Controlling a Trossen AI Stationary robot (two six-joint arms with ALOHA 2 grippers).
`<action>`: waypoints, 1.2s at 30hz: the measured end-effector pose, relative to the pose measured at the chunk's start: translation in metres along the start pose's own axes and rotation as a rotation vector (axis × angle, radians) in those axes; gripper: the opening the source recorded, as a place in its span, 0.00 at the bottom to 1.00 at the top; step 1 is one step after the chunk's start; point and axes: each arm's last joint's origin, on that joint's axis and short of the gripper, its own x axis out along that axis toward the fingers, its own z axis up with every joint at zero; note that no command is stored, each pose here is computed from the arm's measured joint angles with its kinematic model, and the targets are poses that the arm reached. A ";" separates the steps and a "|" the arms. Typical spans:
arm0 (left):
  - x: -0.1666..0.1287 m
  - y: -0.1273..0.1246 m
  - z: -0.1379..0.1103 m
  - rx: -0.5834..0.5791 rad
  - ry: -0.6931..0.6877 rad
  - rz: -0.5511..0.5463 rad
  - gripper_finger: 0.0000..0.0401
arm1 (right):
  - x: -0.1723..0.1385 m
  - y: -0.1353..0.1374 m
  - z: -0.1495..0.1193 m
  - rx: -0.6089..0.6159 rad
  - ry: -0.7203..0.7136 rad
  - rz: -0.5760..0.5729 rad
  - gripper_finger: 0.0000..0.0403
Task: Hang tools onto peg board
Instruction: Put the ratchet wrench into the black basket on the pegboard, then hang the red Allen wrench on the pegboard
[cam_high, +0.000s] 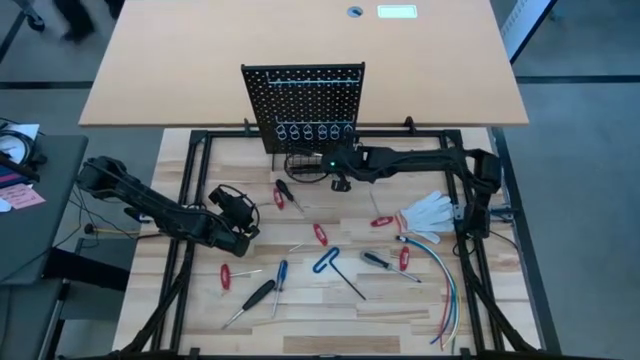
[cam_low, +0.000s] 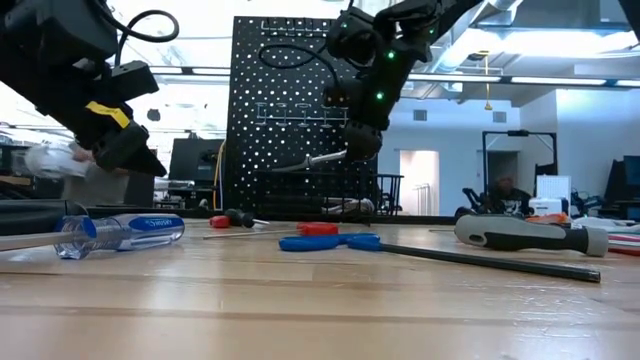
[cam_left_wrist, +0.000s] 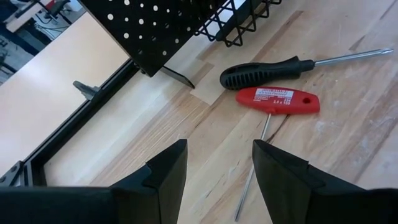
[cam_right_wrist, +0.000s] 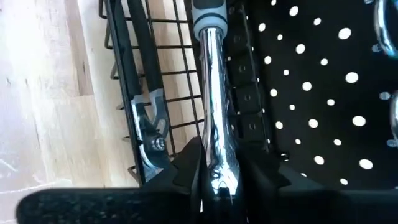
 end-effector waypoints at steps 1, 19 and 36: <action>0.000 0.000 0.000 0.000 0.000 0.000 0.44 | 0.000 0.000 0.000 0.002 -0.002 0.002 0.25; 0.000 0.000 0.000 0.001 0.000 0.000 0.44 | -0.029 0.011 0.012 -0.006 -0.077 -0.024 0.44; -0.005 -0.012 0.007 0.039 -0.024 -0.135 0.44 | -0.093 0.166 0.004 0.172 -0.340 0.438 0.33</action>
